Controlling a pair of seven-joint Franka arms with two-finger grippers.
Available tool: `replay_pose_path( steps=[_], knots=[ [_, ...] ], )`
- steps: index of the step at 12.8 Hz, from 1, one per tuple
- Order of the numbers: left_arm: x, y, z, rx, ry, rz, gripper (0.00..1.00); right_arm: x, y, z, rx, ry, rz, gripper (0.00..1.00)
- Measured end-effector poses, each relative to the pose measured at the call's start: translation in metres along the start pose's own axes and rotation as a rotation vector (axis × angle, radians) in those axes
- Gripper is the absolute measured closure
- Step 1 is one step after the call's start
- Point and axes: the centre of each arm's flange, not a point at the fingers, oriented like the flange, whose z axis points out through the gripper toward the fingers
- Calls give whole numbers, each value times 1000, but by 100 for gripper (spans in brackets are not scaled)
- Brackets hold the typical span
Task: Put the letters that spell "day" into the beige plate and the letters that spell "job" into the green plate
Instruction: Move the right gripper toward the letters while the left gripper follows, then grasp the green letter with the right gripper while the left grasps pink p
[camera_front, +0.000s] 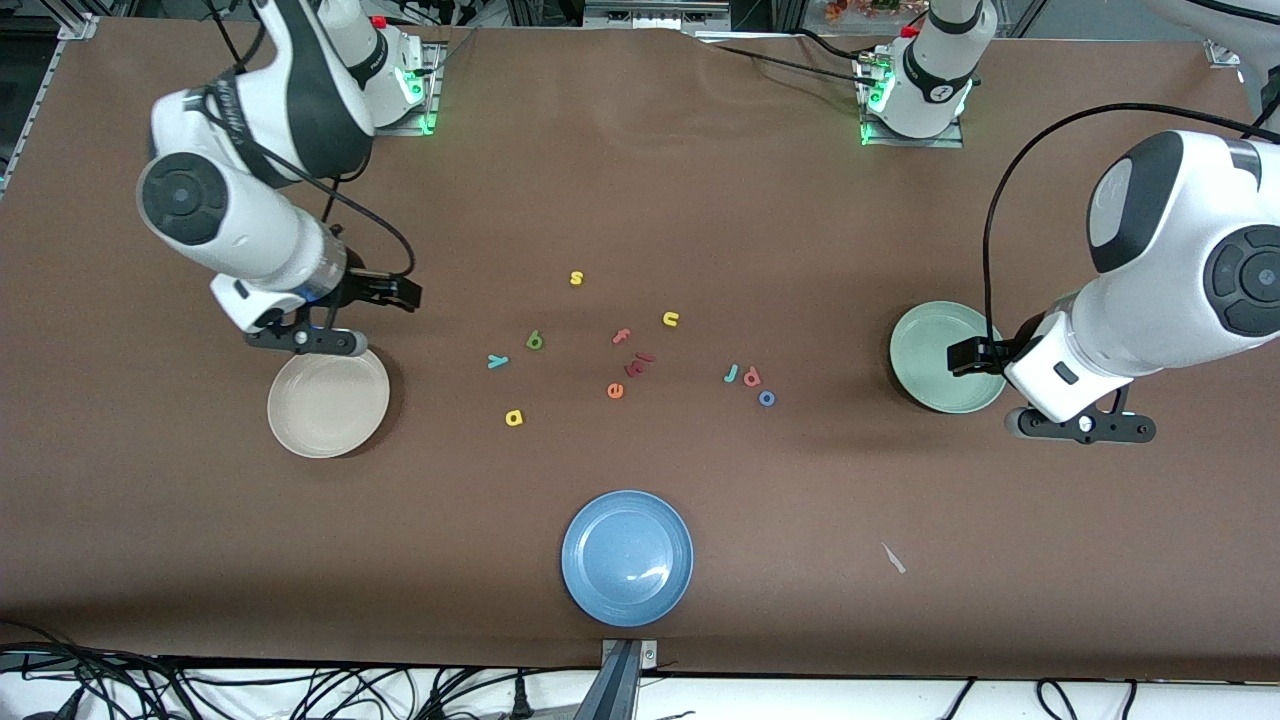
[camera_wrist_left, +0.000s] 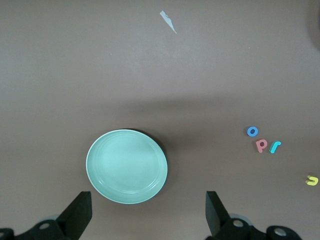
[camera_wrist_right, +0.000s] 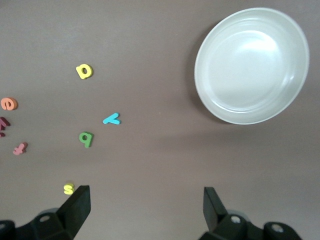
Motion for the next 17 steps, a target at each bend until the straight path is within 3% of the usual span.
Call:
replay_pose_path(
  steps=[6,11,13,15,17],
  knots=[
    [0,0,1,0,-2,0,0,-19,-77,73,69,89,168,0],
    [1,8,7,1,-12,-3,0,-19,-117,160,100,102,213,0],
    [1,27,20,2,-36,-69,0,-21,-122,181,89,93,215,0],
    [-1,58,40,-44,-88,-138,0,-25,-125,195,74,80,207,0],
    [2,88,65,-45,-118,-286,0,-28,-127,206,58,71,196,0]
  ],
)
